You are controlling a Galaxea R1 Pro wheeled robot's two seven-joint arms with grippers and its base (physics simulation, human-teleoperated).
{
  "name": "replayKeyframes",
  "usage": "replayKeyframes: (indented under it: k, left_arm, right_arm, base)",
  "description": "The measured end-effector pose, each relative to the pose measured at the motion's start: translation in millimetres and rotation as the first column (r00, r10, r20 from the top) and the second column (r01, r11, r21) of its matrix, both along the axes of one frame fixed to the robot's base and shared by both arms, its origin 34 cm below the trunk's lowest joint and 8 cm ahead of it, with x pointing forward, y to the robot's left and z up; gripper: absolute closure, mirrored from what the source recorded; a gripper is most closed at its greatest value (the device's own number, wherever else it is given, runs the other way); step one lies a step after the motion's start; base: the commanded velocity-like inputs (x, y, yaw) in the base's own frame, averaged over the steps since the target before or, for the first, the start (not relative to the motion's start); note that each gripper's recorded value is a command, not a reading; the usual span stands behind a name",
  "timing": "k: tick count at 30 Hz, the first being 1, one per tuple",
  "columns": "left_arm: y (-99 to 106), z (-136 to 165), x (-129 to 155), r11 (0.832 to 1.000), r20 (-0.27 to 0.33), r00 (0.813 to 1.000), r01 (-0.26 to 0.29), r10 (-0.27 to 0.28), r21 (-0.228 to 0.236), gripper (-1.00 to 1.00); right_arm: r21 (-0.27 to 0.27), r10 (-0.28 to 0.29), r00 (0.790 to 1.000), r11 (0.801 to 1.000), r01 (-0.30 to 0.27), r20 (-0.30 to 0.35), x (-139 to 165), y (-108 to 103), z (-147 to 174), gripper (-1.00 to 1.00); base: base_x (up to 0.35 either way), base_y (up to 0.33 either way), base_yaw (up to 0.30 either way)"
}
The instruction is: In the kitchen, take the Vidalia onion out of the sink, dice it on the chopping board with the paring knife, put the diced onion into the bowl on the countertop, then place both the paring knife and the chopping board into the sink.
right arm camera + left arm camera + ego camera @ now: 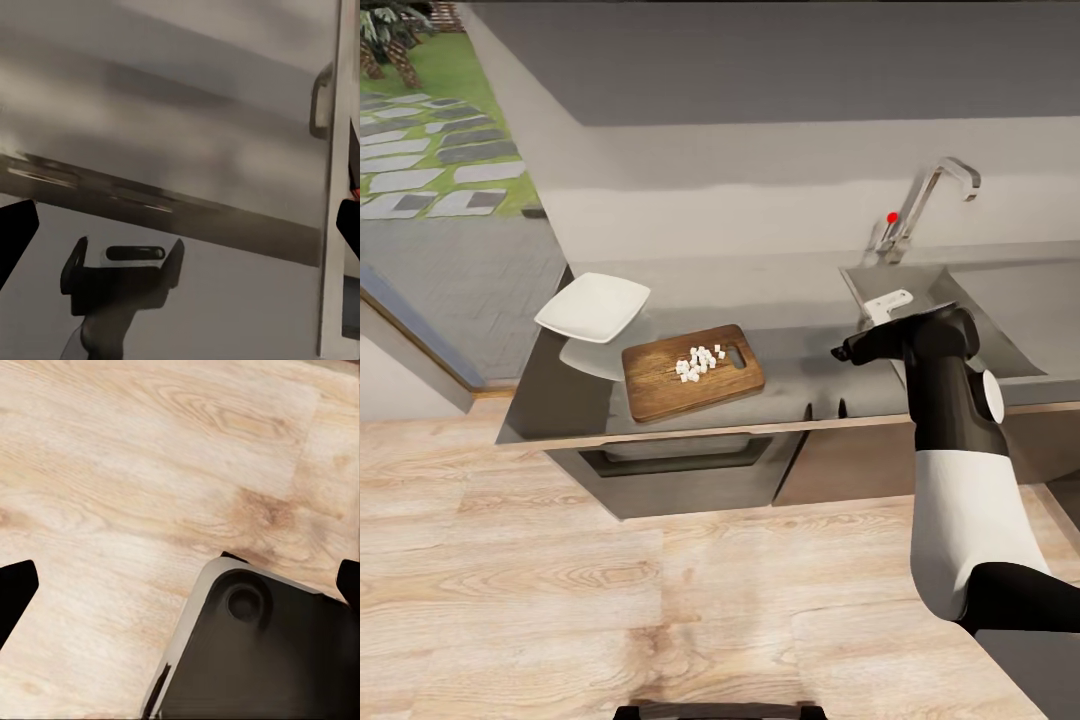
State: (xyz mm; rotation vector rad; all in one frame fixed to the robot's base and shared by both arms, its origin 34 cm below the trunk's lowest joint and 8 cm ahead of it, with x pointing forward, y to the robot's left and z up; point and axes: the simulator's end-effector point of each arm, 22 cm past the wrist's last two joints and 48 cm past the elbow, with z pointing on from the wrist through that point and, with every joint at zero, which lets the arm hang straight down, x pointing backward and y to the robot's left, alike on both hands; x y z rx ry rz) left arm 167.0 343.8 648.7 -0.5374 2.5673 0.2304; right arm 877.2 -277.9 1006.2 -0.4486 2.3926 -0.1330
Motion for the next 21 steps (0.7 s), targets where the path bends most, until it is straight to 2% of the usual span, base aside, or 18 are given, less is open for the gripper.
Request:
replayKeyframes:
  k: [6, 10, 21]
  left_arm:
    - [-2, -2, -6, 1.0, -0.02, 1.0, -0.005, 0.005, -0.011, -1.0]
    - [-13, -4, -7, 0.999, -0.027, 1.0, -0.014, 0.013, -0.03, -1.0]
    - [-23, -6, -9, 0.999, -0.033, 0.999, -0.02, 0.018, -0.047, -1.0]
  right_arm:
    - [0.0, 0.001, 1.0, 1.0, -0.001, -0.011, -1, 0, -4, -1.0]
    - [0.0, 0.001, 1.0, 1.0, -0.001, -0.012, -1, 0, -5, -1.0]
    - [0.002, 0.002, 1.0, 1.0, -0.002, -0.012, -1, 0, -5, -1.0]
  base:
    - [0.0, 0.0, 0.0]
    - [0.0, 0.0, 0.0]
    - [0.0, 0.0, 0.0]
